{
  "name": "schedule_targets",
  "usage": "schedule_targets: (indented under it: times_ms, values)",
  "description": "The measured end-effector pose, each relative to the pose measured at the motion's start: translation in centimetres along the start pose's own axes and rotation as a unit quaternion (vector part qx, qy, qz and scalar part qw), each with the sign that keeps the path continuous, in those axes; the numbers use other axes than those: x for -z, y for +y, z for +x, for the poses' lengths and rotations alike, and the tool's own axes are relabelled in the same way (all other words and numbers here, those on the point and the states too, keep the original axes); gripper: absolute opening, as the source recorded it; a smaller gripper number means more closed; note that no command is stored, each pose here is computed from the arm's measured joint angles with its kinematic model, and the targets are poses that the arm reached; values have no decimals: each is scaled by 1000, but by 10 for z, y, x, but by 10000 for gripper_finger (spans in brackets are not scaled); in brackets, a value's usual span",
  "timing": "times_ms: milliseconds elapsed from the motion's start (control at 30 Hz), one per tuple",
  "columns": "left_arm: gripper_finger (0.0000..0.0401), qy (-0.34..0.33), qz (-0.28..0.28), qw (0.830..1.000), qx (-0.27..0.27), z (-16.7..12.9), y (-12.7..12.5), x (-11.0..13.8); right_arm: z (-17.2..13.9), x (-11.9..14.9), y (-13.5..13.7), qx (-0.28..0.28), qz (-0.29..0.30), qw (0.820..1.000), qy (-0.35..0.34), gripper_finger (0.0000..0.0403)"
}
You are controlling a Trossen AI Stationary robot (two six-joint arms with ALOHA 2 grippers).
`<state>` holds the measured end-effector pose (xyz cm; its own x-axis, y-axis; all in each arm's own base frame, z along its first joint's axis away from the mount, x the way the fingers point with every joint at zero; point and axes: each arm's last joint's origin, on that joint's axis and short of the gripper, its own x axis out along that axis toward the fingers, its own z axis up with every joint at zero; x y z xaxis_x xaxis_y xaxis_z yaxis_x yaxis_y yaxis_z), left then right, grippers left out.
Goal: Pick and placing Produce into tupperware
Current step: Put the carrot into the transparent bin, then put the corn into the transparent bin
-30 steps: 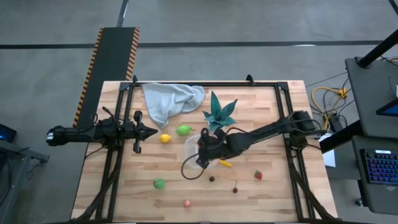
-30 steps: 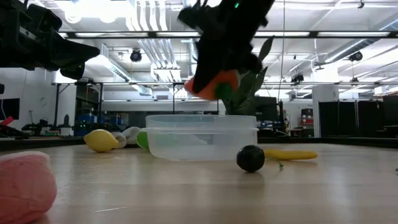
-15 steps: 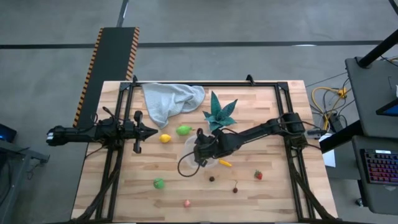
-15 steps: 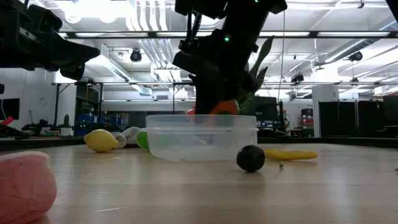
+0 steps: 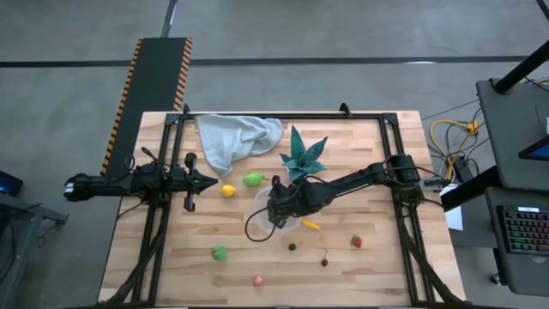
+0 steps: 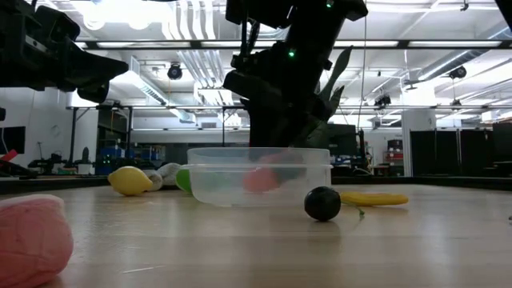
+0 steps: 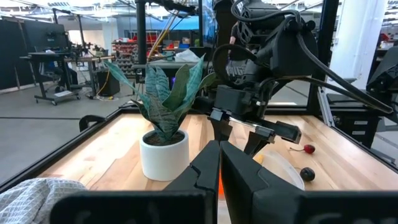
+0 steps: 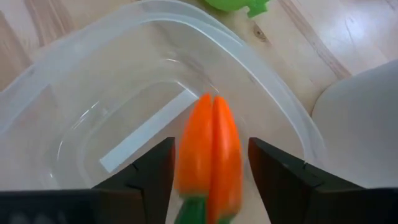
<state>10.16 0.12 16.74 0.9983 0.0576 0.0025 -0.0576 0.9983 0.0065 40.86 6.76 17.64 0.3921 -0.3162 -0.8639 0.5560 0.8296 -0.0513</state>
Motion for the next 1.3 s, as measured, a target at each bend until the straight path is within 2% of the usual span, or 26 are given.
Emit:
schedule_targets:
  times_ms: [200, 400, 533, 667, 833, 1133, 1300]
  values:
    - [0, 0, 0, 1000, 0, 0, 0, 0, -10, -2, 0, -8, -1, 1000, -8, 209]
    - [0, 0, 0, 1000, 0, 0, 0, 0, -62, -2, 8, -59, -32, 996, -51, 204]
    - [0, 0, 0, 1000, 0, 0, 0, 0, -103, 10, 14, -91, -86, 990, -71, 201]
    - [0, 0, 0, 1000, 0, 0, 0, 0, -124, 35, 19, -90, -125, 986, -61, 198]
    - [0, 1, 0, 1000, 0, 0, 0, 0, -122, 73, 27, -72, -161, 983, -56, 196]
    - [0, 0, 0, 1000, 0, 0, 0, 0, -81, 116, 12, -30, -124, 992, -14, 196]
    - [0, 0, 0, 1000, 0, 0, 0, 0, -61, 127, 5, -45, -114, 992, -10, 196]
